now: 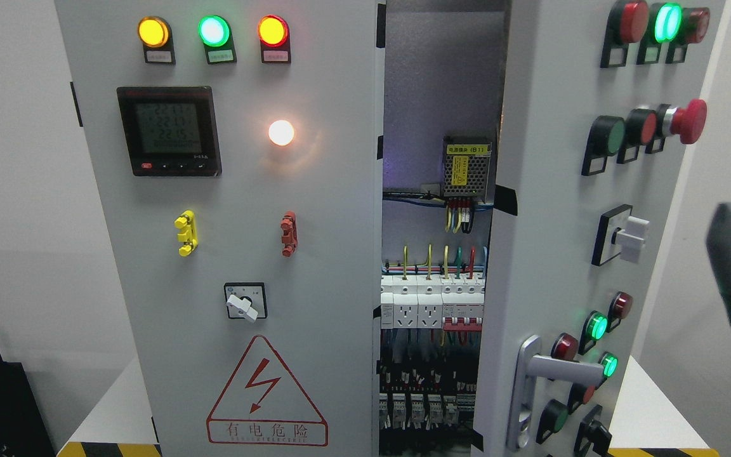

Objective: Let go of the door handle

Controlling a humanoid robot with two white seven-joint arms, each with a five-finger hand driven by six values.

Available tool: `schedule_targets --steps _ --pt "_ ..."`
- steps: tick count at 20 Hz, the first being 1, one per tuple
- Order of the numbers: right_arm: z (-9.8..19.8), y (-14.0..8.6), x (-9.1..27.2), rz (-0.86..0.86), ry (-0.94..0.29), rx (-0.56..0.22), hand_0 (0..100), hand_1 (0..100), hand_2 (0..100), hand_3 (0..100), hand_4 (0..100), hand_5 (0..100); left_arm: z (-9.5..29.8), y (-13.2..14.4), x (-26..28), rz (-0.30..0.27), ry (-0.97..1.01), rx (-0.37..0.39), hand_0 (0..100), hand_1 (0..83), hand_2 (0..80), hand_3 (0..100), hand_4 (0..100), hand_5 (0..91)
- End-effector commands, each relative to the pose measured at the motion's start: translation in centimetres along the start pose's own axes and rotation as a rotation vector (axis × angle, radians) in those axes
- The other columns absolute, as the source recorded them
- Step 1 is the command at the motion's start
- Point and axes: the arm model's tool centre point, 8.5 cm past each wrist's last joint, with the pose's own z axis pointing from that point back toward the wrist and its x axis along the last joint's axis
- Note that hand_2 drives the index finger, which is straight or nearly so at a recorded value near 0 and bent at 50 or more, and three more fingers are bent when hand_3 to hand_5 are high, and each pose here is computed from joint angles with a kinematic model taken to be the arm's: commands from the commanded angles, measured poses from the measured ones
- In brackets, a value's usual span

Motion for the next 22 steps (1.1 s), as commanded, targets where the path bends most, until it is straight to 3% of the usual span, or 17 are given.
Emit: schedule_targets --steps 1,6,12,18,22 --pt "8.4 -7.0 -9.5 0.255 0.36 -0.037 53 34 30 48 39 33 0.0 0.0 -0.1 0.001 0.006 0.0 12 38.9 0.0 0 0 0.0" --pt "20.6 -8.8 -12.5 0.32 0.695 0.092 54 32 27 38 33 29 0.0 0.0 -0.1 0.001 0.006 0.0 12 38.9 0.0 0 0 0.0" --pt "34.3 -11.3 -13.0 0.279 1.052 0.254 55 31 25 32 29 27 0.0 0.0 -0.1 0.001 0.006 0.0 12 38.9 0.0 0 0 0.0" --pt "49.5 -13.1 -10.8 0.213 1.388 0.466 58 22 20 21 21 20 0.0 0.0 -0.1 0.001 0.006 0.0 12 38.9 0.0 0 0 0.0" --pt "58.4 -15.3 -8.5 0.209 1.613 0.593 54 22 17 17 16 14 0.0 0.0 -0.1 0.001 0.006 0.0 12 38.9 0.0 0 0 0.0"
